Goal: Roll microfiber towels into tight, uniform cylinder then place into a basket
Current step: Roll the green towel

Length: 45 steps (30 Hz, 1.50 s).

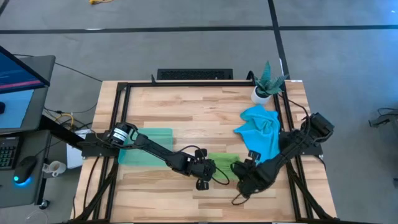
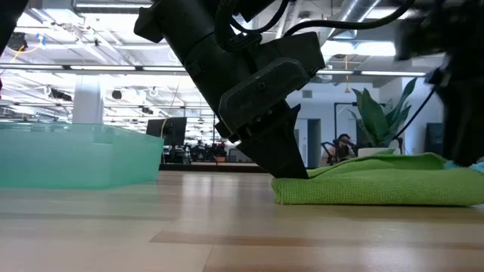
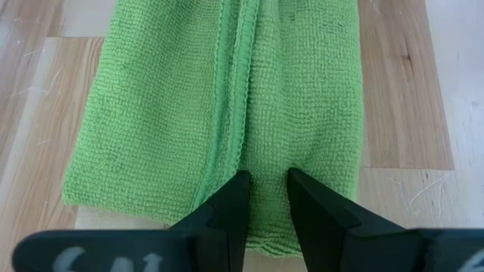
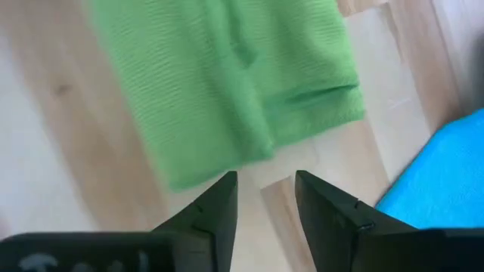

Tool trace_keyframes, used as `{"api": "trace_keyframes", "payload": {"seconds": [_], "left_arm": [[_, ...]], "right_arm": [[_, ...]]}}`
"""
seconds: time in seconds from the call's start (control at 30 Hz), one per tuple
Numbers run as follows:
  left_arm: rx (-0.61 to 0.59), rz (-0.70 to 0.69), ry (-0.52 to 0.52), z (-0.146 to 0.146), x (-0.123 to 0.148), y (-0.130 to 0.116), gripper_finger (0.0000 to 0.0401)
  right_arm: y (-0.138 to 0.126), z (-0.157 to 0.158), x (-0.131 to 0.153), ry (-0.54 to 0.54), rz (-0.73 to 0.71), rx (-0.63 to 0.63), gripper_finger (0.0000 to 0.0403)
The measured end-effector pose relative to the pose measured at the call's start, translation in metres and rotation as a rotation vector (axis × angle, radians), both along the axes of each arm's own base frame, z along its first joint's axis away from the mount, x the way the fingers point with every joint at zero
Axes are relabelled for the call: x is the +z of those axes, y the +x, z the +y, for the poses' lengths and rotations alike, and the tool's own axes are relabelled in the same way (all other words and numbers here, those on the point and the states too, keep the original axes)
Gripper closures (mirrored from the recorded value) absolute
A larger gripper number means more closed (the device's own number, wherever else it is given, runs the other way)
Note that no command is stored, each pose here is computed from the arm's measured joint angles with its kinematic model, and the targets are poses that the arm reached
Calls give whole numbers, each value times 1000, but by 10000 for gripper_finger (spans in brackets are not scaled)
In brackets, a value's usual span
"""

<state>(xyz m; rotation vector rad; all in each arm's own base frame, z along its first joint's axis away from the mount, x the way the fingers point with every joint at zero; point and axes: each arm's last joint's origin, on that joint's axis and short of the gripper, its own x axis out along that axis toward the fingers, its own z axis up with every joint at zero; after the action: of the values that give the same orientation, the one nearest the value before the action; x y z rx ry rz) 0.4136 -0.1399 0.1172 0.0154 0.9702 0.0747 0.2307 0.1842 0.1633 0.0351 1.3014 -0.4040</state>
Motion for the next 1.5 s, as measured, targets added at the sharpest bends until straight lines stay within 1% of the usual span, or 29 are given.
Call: {"api": "trace_keyframes", "payload": {"seconds": [0.13, 0.27, 0.43, 0.53, 0.7, 0.77, 0.9, 1.03, 1.07, 1.17, 1.23, 1.4, 1.5], "left_arm": [[0, 0, 0, 0, 0, 0, 312], [-1, 0, 0, 0, 0, 0, 312], [-1, -1, -1, 0, 0, 0, 312], [-1, -2, -1, 0, 0, 0, 312], [-1, -2, -1, 0, 0, 0, 312], [-1, -2, -1, 0, 0, 0, 312], [-1, -1, -1, 0, 0, 0, 312], [-1, -2, -1, 0, 0, 0, 312], [-1, -1, -1, 0, 0, 0, 312], [-1, -1, -1, 0, 0, 0, 312], [-1, -2, -1, 0, 0, 0, 312], [-1, -2, -1, 0, 0, 0, 312], [-17, -1, 9, -1, 0, 0, 312]], "right_arm": [[-10, 16, 5, -42, -44, 80, 258], [-19, 27, 7, -128, -116, 172, 267], [-24, 38, 11, -282, -274, 288, 275], [-19, 40, 13, -318, -374, 280, 281], [-10, 33, -7, -277, -440, 265, 299], [-8, 26, -16, -259, -438, 264, 311], [-3, 16, -26, -205, -408, 254, 346], [6, 12, -32, -116, -413, 292, 389], [8, 11, -33, -99, -424, 302, 394], [12, 8, -37, -65, -450, 321, 389], [14, 4, -39, -40, -443, 315, 384], [13, -8, -48, 21, -394, 275, 395], [12, -13, -53, 66, -391, 240, 397]]}}
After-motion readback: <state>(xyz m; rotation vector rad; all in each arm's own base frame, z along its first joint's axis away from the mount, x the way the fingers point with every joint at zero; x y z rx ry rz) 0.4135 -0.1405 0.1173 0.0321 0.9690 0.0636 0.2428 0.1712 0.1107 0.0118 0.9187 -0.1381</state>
